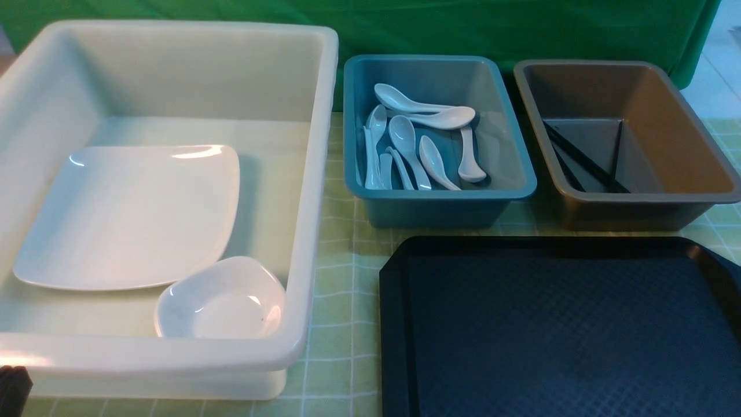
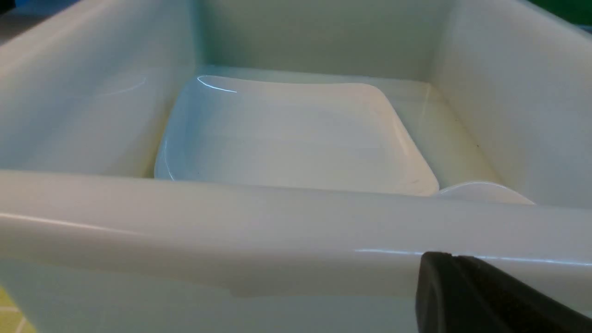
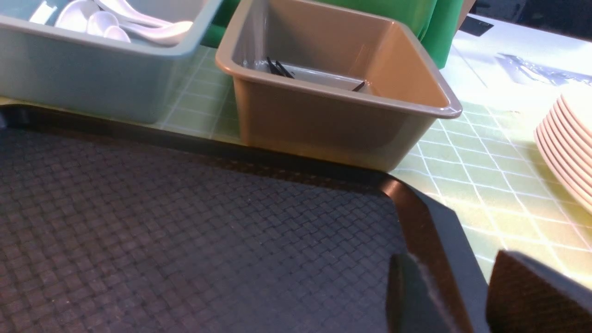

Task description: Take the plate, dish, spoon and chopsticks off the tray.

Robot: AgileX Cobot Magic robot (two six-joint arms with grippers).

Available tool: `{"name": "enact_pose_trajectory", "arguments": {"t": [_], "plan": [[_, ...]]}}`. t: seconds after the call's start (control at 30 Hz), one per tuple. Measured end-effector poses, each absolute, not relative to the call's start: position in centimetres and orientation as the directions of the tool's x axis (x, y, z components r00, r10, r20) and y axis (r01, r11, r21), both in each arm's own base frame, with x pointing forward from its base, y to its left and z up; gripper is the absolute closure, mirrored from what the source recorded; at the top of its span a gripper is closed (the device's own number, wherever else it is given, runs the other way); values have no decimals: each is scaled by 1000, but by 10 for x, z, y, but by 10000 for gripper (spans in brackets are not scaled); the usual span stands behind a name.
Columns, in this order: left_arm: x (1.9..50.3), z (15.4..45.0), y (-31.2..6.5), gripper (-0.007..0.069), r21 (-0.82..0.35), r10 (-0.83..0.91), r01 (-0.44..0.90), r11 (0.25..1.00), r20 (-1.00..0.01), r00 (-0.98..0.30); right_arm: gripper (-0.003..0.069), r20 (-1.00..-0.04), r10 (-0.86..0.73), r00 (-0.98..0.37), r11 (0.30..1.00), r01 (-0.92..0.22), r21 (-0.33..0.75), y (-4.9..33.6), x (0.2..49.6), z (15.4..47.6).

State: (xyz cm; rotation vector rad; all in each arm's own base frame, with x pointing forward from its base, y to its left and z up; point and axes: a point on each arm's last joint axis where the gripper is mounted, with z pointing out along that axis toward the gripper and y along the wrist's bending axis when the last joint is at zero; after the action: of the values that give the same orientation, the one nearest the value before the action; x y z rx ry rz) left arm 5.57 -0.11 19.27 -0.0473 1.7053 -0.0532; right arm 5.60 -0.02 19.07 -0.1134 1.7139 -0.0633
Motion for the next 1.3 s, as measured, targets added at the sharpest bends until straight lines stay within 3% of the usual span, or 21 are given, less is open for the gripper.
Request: {"name": "enact_pose_trajectory", "arguments": {"t": [1.3], "plan": [[56, 193, -1, 634, -41, -41, -2, 999, -990, -134, 421, -983, -112, -142, 993, -39, -107, 0, 56, 191]]}}
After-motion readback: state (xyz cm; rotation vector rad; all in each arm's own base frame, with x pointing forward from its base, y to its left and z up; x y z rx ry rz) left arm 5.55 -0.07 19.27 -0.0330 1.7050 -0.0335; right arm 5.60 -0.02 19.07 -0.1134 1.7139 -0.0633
